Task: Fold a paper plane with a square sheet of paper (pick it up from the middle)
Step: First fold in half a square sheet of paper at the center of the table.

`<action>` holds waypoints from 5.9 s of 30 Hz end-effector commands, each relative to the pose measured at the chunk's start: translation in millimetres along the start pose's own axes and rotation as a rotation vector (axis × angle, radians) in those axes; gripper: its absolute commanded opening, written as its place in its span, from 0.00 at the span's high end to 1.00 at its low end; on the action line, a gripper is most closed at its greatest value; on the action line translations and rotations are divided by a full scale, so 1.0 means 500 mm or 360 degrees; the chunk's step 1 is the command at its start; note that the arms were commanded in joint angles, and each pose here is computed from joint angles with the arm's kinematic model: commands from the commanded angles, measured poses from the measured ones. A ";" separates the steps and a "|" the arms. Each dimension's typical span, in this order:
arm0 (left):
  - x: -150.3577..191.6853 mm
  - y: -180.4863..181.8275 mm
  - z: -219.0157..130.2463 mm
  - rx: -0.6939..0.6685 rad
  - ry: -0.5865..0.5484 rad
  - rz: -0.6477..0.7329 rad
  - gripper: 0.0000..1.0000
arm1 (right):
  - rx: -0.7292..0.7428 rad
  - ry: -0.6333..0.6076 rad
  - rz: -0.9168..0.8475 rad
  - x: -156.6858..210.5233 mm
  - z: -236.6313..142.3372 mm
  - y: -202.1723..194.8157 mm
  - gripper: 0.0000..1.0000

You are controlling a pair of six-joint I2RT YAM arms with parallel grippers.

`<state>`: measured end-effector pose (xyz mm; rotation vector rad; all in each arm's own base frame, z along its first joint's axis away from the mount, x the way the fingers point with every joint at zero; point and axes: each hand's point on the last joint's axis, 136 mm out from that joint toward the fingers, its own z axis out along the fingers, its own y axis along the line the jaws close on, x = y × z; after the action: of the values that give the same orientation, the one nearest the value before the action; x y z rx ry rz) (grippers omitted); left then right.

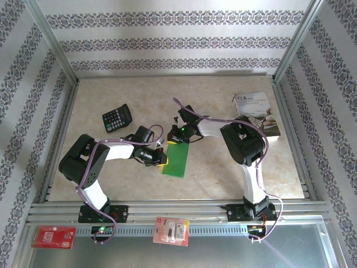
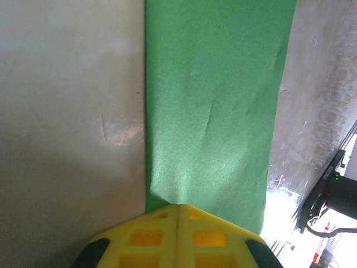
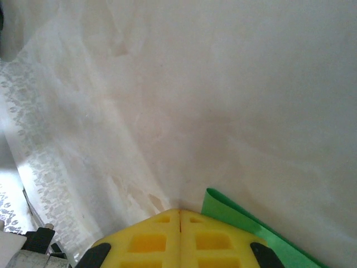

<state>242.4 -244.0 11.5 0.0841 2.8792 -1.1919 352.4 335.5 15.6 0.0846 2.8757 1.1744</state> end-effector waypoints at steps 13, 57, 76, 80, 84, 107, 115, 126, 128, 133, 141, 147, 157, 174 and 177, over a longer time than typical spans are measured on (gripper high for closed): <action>0.133 0.156 0.012 -0.0476 0.0283 -0.0249 1.00 | 0.0329 -0.0352 0.0133 -0.166 -0.048 -0.118 1.00; 0.022 0.032 -0.011 -0.0280 0.0037 -0.0136 0.89 | 0.0131 -0.0037 -0.0034 0.067 0.020 -0.082 1.00; -0.128 -0.048 -0.015 0.0062 -0.0168 -0.0121 1.00 | 0.0186 -0.0026 -0.0034 0.083 0.021 -0.119 1.00; -0.114 -0.027 -0.002 0.0032 -0.0129 -0.0147 1.00 | 0.0196 -0.0032 -0.0032 0.082 0.019 -0.121 1.00; -0.082 -0.001 0.008 0.0011 -0.0079 -0.0197 1.00 | 0.0218 -0.0039 -0.0019 0.081 0.019 -0.130 1.00; 0.129 0.051 0.011 -0.0056 0.0126 -0.0320 1.00 | 0.0299 -0.0044 0.0025 0.081 0.023 -0.151 1.00; 0.178 0.064 0.017 -0.0055 0.0155 -0.0362 1.00 | 0.0303 -0.0037 0.0006 0.081 0.024 -0.150 1.00; 0.233 0.071 0.008 -0.0115 0.0184 -0.0387 1.00 | 0.0298 -0.0021 -0.0018 0.077 0.026 -0.151 1.00; 0.235 0.067 0.001 -0.0120 0.0182 -0.0376 1.00 | 0.0299 -0.0011 -0.0031 0.076 0.026 -0.148 1.00; 0.182 0.015 -0.038 -0.0112 0.0050 -0.0223 1.00 | 0.0274 0.0050 -0.0108 0.073 0.029 -0.134 1.00; 0.046 -0.061 -0.125 -0.0035 -0.0361 -0.0062 0.78 | 0.0079 0.0178 -0.0336 0.040 0.011 -0.044 1.00; -0.027 -0.101 -0.125 0.0010 -0.0439 -0.0021 0.67 | -0.0049 0.0089 -0.0528 0.007 -0.084 0.060 0.96; -0.149 -0.121 -0.102 -0.0038 -0.0556 0.0093 0.57 | 0.0491 -0.0292 -0.0373 0.085 -0.283 -0.089 0.66; -0.208 -0.074 -0.015 -0.0276 -0.0353 0.0092 0.69 | 0.0757 -0.0533 -0.0442 0.120 -0.348 -0.141 0.20; -0.208 -0.058 -0.002 -0.0300 -0.0344 0.0047 0.73 | 0.0679 -0.0492 -0.0454 0.129 -0.334 -0.127 0.20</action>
<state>349.1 -270.4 47.3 0.0112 2.7201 -0.9116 277.6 169.8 84.7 -0.1156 2.7131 0.3867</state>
